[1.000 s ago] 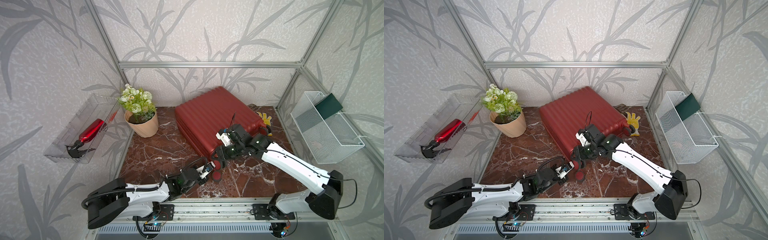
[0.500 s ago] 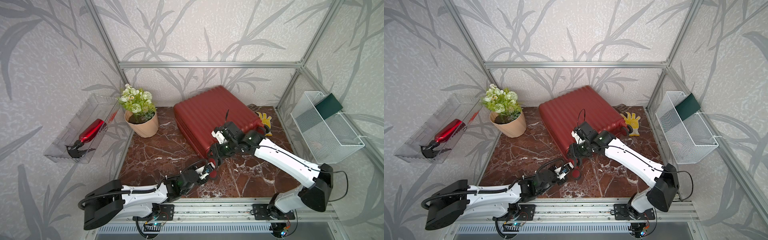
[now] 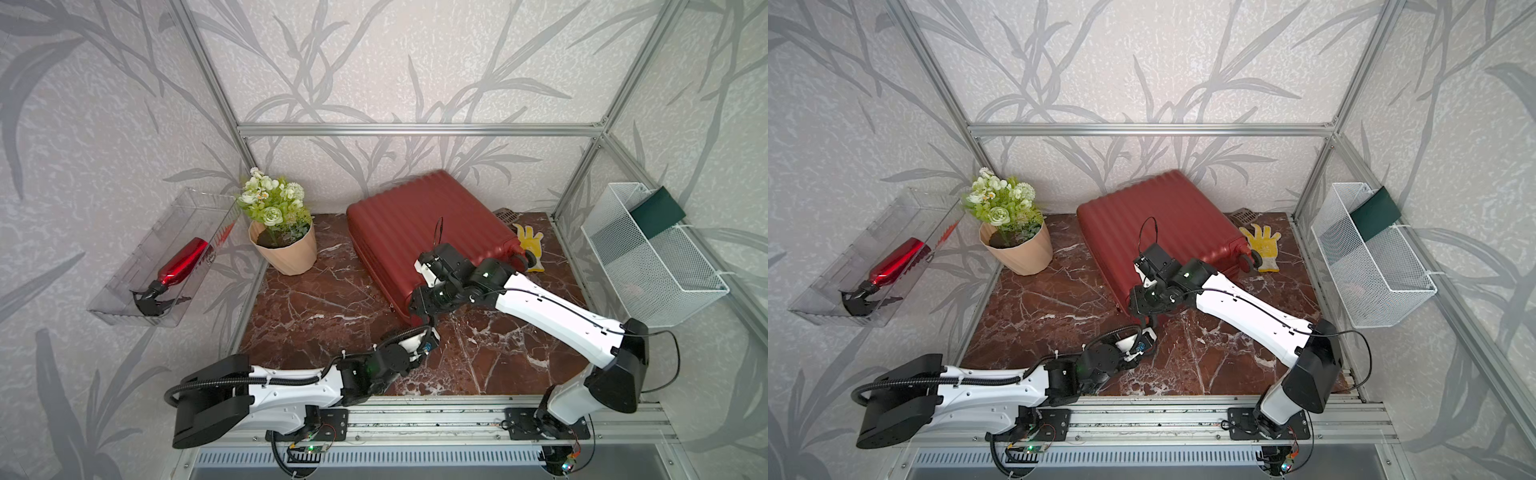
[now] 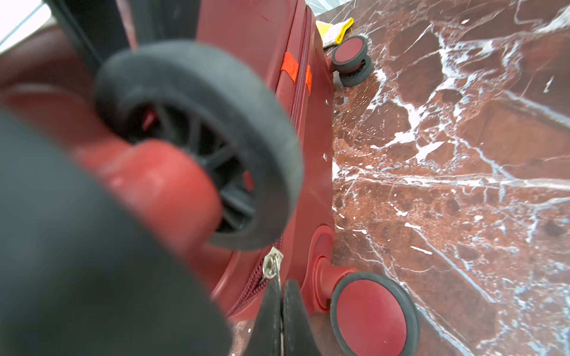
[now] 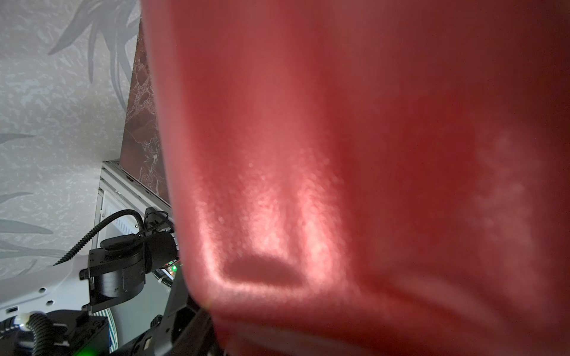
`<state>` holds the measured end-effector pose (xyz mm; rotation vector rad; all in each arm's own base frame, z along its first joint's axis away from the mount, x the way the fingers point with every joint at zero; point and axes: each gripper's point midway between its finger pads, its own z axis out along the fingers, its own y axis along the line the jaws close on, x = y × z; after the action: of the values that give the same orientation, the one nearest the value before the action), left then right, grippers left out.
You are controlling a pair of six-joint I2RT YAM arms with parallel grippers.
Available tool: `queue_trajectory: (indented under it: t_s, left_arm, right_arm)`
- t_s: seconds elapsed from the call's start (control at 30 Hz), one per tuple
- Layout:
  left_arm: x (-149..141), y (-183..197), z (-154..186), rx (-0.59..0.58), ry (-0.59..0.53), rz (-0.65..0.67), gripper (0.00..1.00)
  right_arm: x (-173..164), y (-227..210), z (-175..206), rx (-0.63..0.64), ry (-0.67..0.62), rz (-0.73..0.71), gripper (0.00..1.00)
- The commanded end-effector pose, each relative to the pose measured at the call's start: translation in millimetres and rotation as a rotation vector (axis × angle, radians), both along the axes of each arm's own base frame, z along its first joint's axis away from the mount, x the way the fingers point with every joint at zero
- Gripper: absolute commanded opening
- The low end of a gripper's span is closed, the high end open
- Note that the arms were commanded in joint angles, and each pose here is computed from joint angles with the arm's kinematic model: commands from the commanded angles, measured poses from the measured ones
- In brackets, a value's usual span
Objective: Open the suitcase zippers
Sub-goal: Unzip the zipper on the suitcase, then adjust the suitcase at the center of the board.
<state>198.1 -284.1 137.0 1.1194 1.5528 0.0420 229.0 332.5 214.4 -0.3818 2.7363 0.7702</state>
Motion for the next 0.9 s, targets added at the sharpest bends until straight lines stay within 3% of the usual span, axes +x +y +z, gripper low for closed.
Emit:
queue_trajectory:
  t_s: [0.0,0.33,0.47,0.63,0.87]
  left_arm:
    - [-28.0,-45.5,20.2,-0.048,-0.010,-0.197,0.00]
    - [-16.3,-65.7,15.6,-0.002,-0.025,-0.150,0.00]
    - [-10.6,-70.5,15.5,-0.016,-0.024,-0.116,0.00]
    - [-20.1,-61.7,34.3,-0.103,0.046,-0.122,0.00]
    - [-30.2,-27.6,117.3,-0.334,0.275,-0.005,0.00]
  right_arm:
    - [31.6,38.4,21.2,0.146,-0.090,-0.049,0.52]
    - [30.3,58.6,25.6,0.166,-0.079,-0.016,0.53]
    - [32.8,55.6,31.4,0.126,-0.130,-0.001,0.53]
    - [56.0,-3.1,68.5,0.040,-0.342,-0.087,0.58]
    - [75.5,-106.1,103.2,0.004,-0.469,-0.270,0.66]
